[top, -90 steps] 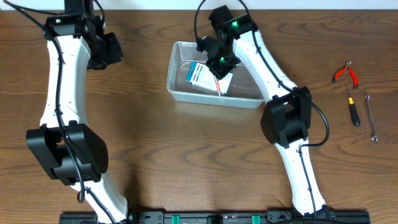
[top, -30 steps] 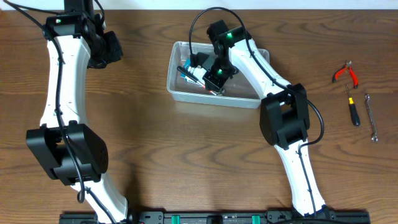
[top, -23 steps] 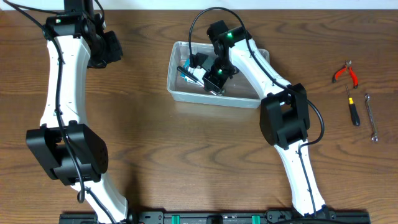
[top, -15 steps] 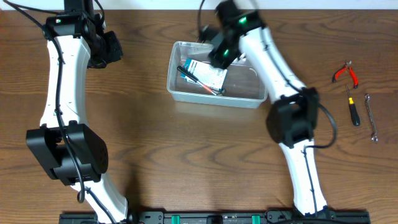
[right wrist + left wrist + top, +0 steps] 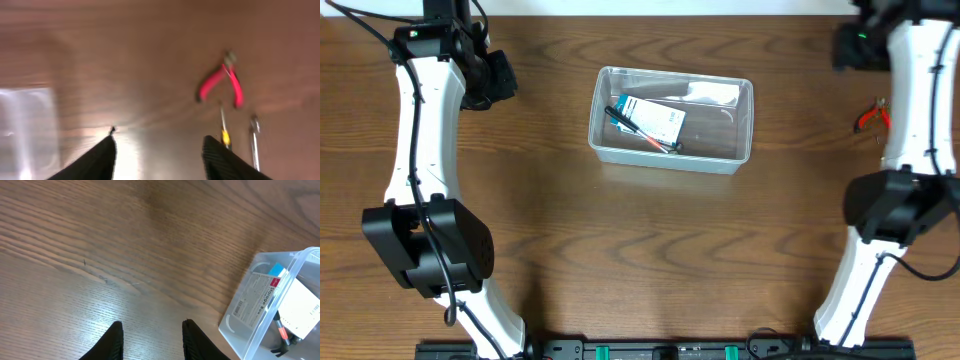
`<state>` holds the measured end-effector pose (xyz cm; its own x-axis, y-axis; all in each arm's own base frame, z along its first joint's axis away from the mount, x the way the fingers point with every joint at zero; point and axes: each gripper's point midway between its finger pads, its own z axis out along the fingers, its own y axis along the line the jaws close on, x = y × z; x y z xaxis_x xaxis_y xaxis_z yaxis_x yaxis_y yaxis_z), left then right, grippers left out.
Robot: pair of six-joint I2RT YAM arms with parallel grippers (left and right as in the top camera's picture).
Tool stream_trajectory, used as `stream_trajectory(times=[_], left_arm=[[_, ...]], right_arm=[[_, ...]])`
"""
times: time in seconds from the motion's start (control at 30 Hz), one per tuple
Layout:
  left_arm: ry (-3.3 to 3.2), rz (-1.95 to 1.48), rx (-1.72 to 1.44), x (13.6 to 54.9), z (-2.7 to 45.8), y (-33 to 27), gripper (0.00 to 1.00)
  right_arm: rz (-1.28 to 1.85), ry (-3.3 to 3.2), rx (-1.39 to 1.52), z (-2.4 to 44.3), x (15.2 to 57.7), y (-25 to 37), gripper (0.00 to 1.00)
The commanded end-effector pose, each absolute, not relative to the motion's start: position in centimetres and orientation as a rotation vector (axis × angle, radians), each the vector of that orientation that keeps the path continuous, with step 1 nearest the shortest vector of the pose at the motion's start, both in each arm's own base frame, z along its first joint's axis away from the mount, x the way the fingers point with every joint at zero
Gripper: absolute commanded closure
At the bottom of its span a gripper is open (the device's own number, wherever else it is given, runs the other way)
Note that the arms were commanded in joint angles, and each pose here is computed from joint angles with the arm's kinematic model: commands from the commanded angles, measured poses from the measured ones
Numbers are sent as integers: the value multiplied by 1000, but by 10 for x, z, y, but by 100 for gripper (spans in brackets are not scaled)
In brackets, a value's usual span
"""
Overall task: Pack container
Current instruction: 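Lay the black screwdriver flat beside the box and withdraw the right gripper, then move the right gripper to the red-handled pliers and grasp them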
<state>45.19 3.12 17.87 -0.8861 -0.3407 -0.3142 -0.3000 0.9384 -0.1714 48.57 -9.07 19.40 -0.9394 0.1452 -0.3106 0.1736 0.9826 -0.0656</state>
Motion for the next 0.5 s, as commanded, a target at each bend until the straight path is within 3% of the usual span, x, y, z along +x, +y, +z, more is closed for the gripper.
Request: stream_trajectory(times=[0.0,0.17,0.37,0.47], left_arm=[[2762,-148,-471,450,175,35,72],[2772,-148,-472,450,171,34,72],[2780,-148,-472,449,170,33,72],[2793,-147,-474,446,169,33,72]], right_arm=[[-140,2876,416,165,474,-117,48],[-135,2913,635,121,459,-150,48],[-135,2944,678,72,451,-158,47],[-136,2927,681,59,455,-159,53]])
